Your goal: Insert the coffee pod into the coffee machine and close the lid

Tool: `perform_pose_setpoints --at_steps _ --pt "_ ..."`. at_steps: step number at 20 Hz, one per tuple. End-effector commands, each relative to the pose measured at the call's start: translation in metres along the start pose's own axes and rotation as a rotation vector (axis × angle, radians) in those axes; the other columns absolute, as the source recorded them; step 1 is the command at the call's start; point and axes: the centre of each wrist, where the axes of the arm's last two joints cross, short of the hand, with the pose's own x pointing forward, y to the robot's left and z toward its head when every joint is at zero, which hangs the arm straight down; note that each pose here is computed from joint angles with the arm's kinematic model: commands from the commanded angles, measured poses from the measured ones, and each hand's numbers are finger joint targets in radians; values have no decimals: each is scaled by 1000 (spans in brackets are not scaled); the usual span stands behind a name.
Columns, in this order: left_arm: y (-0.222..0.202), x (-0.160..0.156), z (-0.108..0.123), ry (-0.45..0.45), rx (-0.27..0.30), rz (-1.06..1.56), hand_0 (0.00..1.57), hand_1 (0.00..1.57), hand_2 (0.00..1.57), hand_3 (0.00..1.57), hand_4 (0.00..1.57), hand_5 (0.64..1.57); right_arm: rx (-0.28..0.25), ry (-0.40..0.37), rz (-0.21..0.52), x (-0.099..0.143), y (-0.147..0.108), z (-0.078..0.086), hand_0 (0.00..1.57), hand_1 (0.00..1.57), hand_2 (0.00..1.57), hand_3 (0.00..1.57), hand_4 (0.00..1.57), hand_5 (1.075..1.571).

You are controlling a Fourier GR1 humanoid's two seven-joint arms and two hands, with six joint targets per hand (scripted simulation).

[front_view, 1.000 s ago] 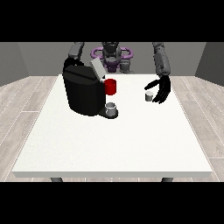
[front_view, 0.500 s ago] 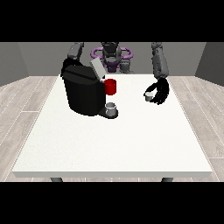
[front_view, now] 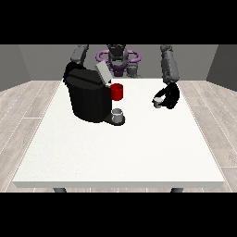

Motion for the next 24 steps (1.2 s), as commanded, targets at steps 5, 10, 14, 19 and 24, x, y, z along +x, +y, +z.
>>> perform_pose_setpoints --at_steps 5,10,14,19,24 --pt "27 34 -24 -167 -31 36 1450 1450 1452 1388 623 1571 -9 76 -13 -17 1 3 0 0 0 0 459 1571" --pt "44 66 -41 -181 -70 67 1289 1289 1362 1337 557 1571 6 105 9 -28 6 4 0 0 0 0 468 1571" --pt "69 79 -47 -236 -122 33 1235 1235 1323 1291 571 1571 12 150 41 -34 -11 7 0 0 0 0 456 1571" --pt "72 103 -55 -258 -92 43 1272 1272 1342 1293 548 1571 9 114 -20 -27 -7 -3 0 0 0 0 475 1571" --pt "64 143 -65 -245 -58 50 1253 1253 1328 1281 537 1571 35 93 -30 -26 -11 -9 0 0 0 0 500 1571"
